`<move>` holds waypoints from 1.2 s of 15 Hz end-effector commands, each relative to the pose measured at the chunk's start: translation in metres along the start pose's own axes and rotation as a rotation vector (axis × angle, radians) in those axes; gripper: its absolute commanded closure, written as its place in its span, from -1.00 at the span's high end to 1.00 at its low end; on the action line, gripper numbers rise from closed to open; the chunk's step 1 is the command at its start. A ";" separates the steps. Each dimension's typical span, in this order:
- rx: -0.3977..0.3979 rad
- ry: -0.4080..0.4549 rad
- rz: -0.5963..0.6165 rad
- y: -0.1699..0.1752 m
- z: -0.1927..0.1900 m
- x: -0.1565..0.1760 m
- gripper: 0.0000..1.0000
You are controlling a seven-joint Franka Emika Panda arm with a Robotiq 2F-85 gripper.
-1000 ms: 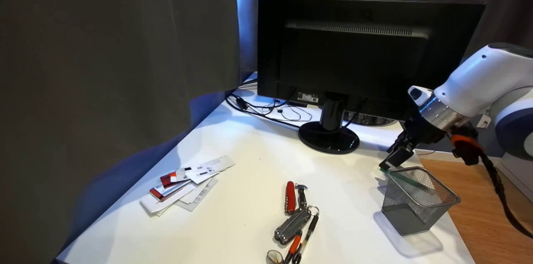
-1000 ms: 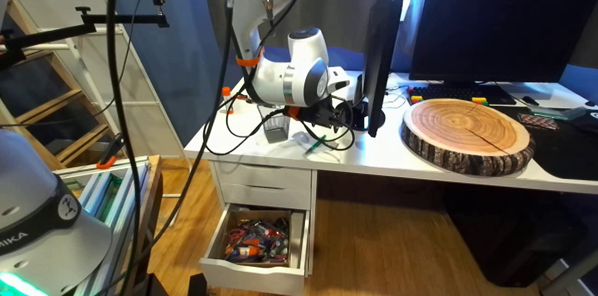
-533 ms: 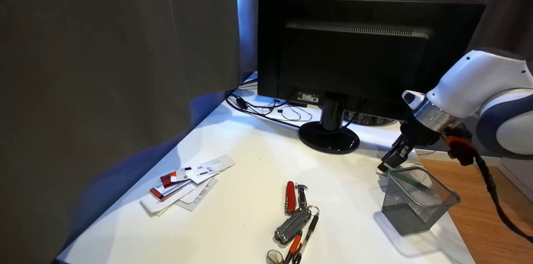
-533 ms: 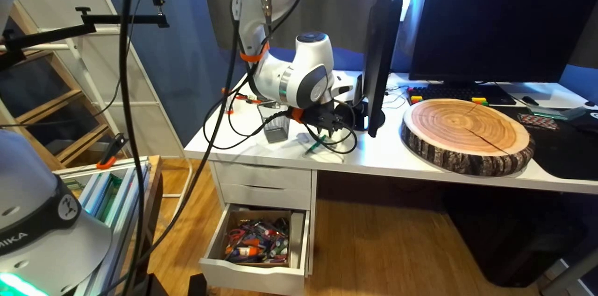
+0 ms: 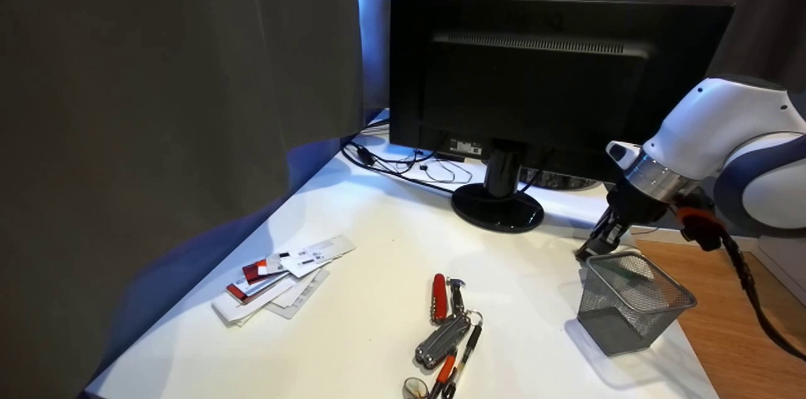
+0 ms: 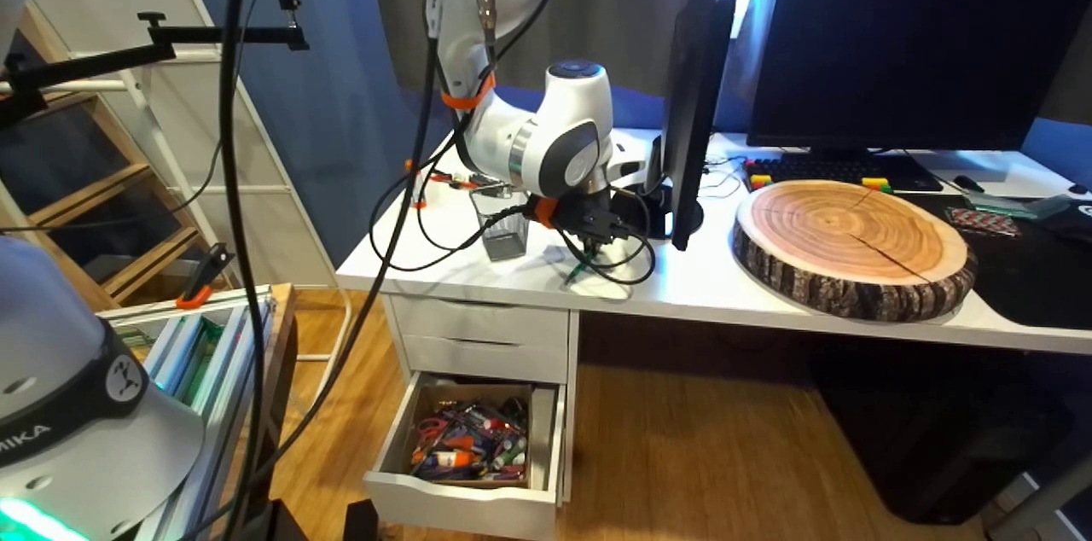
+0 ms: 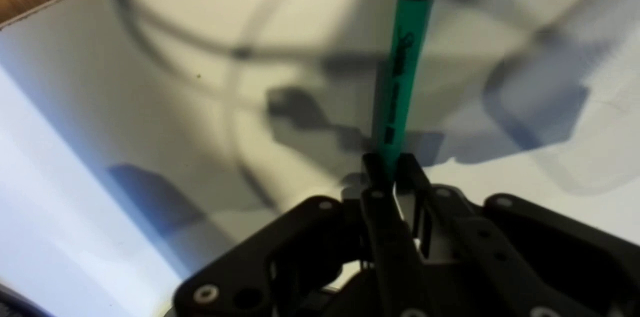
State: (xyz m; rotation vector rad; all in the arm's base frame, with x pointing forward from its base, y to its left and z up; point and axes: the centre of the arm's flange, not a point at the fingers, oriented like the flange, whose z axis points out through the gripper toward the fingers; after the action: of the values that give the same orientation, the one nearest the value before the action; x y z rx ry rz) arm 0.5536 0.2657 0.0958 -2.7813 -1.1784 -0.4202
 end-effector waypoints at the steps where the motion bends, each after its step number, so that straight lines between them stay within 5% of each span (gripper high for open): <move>1: 0.015 -0.015 -0.011 0.003 0.003 0.003 -0.96; 6: -0.021 0.022 -0.033 0.001 -0.025 0.002 -0.94; 11: -0.085 0.134 -0.105 -0.005 -0.086 0.022 -0.94; 18: -0.075 0.300 -0.147 -0.037 -0.153 0.022 -0.94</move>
State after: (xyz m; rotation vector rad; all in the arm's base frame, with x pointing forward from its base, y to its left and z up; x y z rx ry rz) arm 0.5414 0.2867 0.2238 -2.6372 -1.3050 -0.8113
